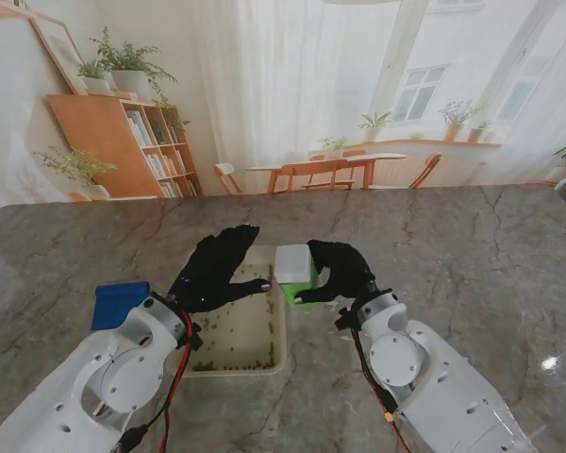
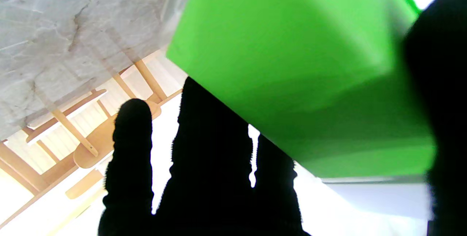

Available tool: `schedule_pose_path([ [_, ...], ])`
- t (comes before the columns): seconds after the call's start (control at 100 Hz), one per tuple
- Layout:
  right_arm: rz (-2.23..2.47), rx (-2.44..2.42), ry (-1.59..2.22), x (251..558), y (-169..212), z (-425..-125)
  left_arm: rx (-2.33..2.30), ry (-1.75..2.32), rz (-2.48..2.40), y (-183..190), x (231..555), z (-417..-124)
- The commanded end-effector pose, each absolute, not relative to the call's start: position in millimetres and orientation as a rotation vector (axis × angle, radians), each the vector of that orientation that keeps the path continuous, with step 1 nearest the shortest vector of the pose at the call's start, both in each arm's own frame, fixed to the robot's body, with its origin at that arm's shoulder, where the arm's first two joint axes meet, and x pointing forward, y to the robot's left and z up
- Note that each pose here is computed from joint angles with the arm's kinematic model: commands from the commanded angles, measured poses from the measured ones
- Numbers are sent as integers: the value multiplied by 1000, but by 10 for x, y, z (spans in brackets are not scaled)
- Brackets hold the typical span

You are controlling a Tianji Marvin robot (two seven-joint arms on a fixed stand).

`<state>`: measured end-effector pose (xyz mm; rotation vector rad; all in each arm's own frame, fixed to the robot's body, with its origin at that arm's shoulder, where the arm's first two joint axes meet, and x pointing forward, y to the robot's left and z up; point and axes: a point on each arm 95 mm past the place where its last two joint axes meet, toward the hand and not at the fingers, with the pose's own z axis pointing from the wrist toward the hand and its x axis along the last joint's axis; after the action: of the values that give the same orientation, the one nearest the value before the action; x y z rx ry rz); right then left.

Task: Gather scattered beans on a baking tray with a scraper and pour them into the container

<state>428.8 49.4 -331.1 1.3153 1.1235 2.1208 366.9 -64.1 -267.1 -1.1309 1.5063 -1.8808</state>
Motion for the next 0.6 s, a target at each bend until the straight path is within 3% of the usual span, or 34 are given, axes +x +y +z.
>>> schedule_pose_path([
  [0.0, 2127, 1302, 1150, 4279, 523, -3312, -1119, 1528, -1888, -700, 3703, -2663],
  [0.59, 2112, 1248, 1193, 4233, 559, -3295, -1145, 1675, -1893, -977, 3827, -2704],
])
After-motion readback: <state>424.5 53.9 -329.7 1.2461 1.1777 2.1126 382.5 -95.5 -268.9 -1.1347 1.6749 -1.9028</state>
